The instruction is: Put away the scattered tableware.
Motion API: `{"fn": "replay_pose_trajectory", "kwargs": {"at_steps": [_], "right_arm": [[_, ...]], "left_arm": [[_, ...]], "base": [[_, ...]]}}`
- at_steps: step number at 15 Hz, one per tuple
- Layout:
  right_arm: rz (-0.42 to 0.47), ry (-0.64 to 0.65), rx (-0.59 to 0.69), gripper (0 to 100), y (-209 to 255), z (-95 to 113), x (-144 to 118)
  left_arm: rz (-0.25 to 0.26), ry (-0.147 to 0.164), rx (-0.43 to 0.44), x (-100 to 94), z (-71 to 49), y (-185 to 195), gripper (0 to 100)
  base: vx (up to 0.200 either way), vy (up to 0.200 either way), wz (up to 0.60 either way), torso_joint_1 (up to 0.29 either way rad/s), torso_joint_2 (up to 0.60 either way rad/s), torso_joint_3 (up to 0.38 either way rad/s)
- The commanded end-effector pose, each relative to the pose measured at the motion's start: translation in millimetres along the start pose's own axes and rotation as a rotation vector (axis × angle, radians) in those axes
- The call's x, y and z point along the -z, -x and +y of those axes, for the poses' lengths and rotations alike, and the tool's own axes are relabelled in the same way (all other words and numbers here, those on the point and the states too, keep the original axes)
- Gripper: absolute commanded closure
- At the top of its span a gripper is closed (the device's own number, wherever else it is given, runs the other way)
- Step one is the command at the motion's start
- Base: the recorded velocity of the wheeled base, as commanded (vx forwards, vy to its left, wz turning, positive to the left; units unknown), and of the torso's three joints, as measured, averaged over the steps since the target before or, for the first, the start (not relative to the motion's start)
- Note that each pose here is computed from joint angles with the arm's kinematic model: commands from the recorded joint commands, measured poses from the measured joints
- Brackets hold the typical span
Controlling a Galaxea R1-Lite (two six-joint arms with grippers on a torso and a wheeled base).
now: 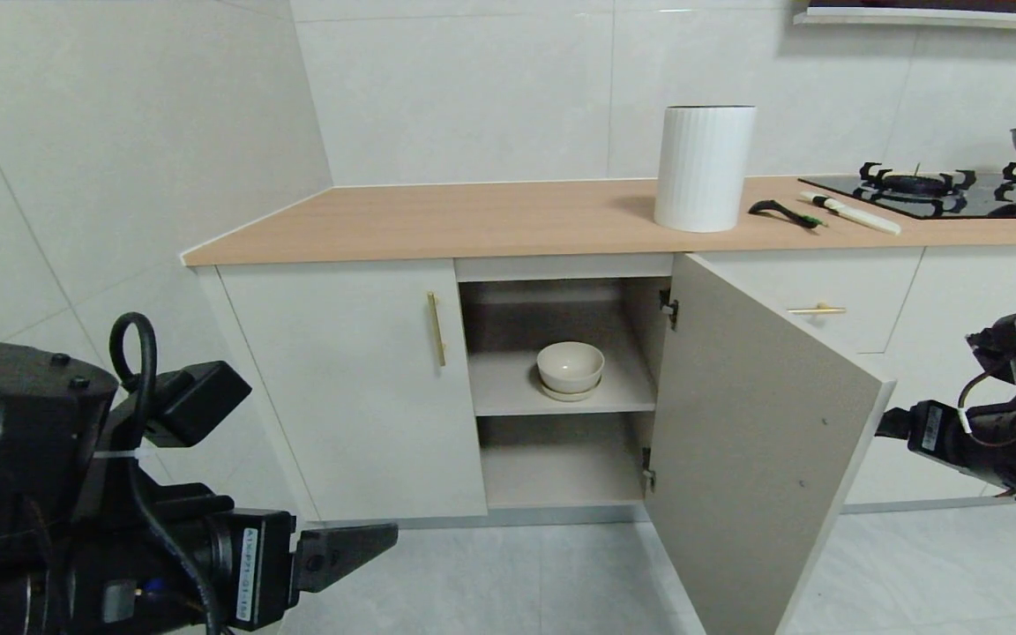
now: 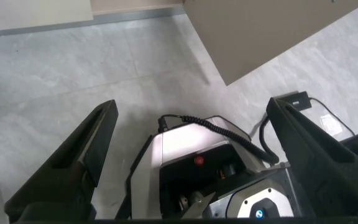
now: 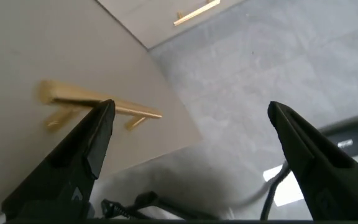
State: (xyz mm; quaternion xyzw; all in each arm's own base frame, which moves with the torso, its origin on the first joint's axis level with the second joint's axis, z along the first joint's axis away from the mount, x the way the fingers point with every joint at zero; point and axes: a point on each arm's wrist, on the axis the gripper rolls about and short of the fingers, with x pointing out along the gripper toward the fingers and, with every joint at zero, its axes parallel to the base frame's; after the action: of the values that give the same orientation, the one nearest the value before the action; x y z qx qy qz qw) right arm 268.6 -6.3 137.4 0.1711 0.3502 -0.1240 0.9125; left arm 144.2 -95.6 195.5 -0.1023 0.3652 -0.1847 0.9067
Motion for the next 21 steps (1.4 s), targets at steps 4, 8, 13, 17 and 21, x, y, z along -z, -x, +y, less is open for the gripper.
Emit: {"fn": "replay_pose_trajectory", "kwargs": {"at_steps": [4, 8, 13, 17, 21], "right_arm": [[0.053, 0.015, -0.046, 0, -4.6, 21.6, 16.2], [0.073, 0.039, -0.083, 0, -2.2, 35.5, 24.8], [0.085, 0.118, -0.165, 0, 22.9, 51.1, 45.2], [0.126, 0.182, -0.209, 0, 30.6, 61.3, 64.1], [0.09, 0.177, -0.192, 0, 48.7, 53.2, 56.9]], "left_arm": [[-0.001, 0.001, 0.0, -0.1, 0.0, 0.1, 0], [-0.005, 0.001, 0.0, -0.5, -0.2, 0.6, 0], [-0.007, 0.001, 0.002, -0.5, -0.1, 1.4, 0], [-0.009, 0.001, 0.002, -0.9, -0.3, 1.6, 0], [-0.009, 0.001, 0.002, -0.9, -0.3, 1.6, 0]], "base": [[0.0, 0.0, 0.0, 0.0, 0.0, 0.0], [0.0, 0.0, 0.0, 0.0, 0.0, 0.0], [0.0, 0.0, 0.0, 0.0, 0.0, 0.0], [0.0, 0.0, 0.0, 0.0, 0.0, 0.0], [0.0, 0.0, 0.0, 0.0, 0.0, 0.0]]}}
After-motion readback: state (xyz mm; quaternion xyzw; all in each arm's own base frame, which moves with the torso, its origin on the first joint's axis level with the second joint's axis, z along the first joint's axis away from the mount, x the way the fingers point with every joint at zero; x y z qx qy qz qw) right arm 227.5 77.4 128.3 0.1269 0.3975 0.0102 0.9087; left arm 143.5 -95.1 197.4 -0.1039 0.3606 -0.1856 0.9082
